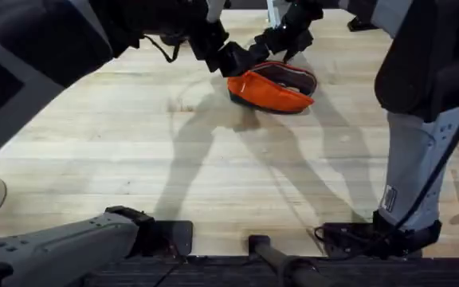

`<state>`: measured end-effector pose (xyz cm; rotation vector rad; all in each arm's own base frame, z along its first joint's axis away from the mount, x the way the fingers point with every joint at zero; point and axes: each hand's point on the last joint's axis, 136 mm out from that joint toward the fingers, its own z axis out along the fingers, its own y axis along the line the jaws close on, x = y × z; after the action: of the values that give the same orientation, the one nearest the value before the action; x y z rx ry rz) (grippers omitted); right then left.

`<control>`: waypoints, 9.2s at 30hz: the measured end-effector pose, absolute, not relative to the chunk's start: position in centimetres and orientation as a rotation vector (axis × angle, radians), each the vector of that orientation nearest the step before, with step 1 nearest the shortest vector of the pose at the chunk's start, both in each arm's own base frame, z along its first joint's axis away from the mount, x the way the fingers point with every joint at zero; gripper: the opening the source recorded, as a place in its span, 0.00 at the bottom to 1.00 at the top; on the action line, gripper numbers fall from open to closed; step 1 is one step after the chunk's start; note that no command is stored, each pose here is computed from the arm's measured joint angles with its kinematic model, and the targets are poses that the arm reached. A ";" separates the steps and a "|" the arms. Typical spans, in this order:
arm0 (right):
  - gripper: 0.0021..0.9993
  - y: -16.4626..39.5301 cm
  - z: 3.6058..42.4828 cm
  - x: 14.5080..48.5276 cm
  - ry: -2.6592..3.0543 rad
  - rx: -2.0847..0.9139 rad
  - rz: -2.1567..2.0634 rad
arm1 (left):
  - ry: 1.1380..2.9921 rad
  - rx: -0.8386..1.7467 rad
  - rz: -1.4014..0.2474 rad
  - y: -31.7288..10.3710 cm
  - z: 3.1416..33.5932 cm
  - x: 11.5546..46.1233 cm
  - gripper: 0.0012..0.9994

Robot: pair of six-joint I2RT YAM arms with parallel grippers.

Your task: Unzip the bag, pick up the pens from the table one at a time and place them inside, then zip the bag closed.

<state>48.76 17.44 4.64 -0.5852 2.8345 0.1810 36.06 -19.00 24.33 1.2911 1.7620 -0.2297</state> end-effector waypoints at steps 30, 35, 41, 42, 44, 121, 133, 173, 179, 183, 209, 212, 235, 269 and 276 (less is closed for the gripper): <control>0.04 16.5 4.6 49.1 2.835 -0.570 0.165 | 1.761 1.291 -0.231 -19.0 24.3 36.0 0.99; 0.03 16.5 4.6 49.2 2.819 -0.627 0.157 | 1.761 1.291 -0.231 -19.0 24.3 36.0 0.99; 0.03 16.4 4.7 49.5 2.796 -0.671 0.136 | 1.761 1.291 -0.231 -19.0 24.3 36.0 0.99; 0.03 16.4 4.8 49.7 2.785 -0.673 0.126 | 1.761 1.291 -0.231 -19.0 24.3 36.0 0.99; 0.03 16.3 4.9 50.3 2.758 -0.689 0.102 | 1.761 1.291 -0.231 -19.0 24.3 36.0 0.99; 0.03 14.2 30.0 37.5 2.113 -1.247 0.024 | 1.761 1.291 -0.231 -19.0 24.3 36.0 0.99; 0.03 14.1 26.4 34.2 2.155 -1.300 0.055 | 1.761 1.291 -0.231 -19.0 24.3 36.0 0.99; 1.00 1.6 27.4 36.6 2.427 0.471 -0.057 | 1.761 1.291 -0.231 -19.0 24.3 36.0 0.99; 1.00 2.3 27.2 36.5 2.429 0.537 0.021 | 1.761 1.291 -0.231 -19.0 24.3 36.0 0.99; 1.00 3.0 27.5 36.9 2.413 0.557 0.091 | 1.761 1.291 -0.231 -19.0 24.3 36.0 0.99; 1.00 2.4 23.9 39.4 2.511 1.041 0.007 | 1.761 1.291 -0.231 -19.0 24.3 36.0 1.00; 1.00 2.1 23.9 40.1 2.516 1.074 -0.011 | 1.761 1.291 -0.231 -19.0 24.3 36.0 1.00; 1.00 -0.6 20.4 42.4 2.518 1.211 -0.077 | 1.761 1.291 -0.231 -19.0 24.3 36.0 0.99; 1.00 1.9 6.6 43.7 2.762 1.296 -0.274 | 1.761 1.291 -0.231 -19.0 24.3 36.0 0.99; 1.00 2.6 4.6 43.6 2.795 1.350 -0.253 | 1.761 1.291 -0.231 -19.0 24.3 36.0 0.99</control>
<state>43.56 2.63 4.63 1.3496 2.7949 -0.2529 36.05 -19.02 24.34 1.2915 1.7613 -0.2311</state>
